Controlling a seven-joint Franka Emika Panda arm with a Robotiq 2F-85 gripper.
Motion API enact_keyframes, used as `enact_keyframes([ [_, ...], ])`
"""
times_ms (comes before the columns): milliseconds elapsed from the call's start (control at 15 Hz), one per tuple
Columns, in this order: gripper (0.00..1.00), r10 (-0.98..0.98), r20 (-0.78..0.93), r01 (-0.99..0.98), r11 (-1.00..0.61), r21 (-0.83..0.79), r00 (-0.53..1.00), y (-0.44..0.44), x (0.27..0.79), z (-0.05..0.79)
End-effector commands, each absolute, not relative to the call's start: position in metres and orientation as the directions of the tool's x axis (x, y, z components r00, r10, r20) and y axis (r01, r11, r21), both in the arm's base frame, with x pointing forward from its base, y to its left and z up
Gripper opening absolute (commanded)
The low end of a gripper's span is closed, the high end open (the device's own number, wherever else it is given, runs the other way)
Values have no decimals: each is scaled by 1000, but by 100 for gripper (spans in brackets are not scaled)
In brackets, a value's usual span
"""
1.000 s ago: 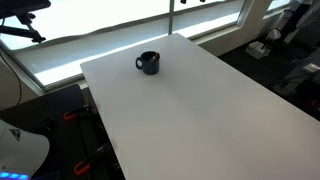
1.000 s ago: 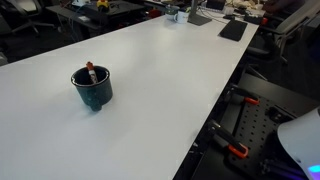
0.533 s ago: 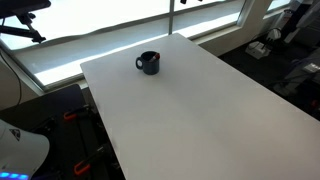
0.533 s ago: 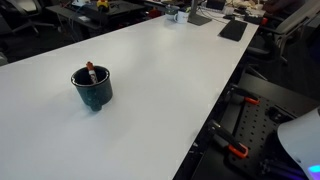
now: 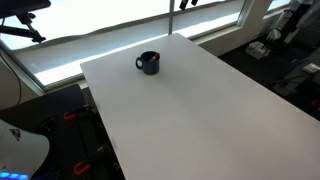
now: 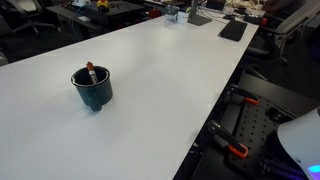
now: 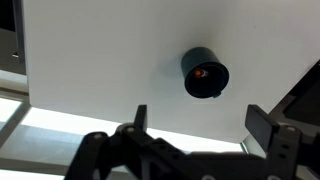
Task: Remove the marker from the cup and put it on the table
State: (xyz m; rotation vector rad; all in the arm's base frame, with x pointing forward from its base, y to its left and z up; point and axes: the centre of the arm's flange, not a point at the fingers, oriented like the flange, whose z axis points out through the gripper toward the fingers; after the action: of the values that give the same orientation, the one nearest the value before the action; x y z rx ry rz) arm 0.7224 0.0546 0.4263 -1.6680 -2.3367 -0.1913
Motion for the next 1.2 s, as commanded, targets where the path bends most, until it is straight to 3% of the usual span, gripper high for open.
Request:
enact_keyframes([
  [0,100,905,293,940,336,-54,-307,55,723,421],
  [1133,100,868,394,853,431,-293,-303,80,708,308],
])
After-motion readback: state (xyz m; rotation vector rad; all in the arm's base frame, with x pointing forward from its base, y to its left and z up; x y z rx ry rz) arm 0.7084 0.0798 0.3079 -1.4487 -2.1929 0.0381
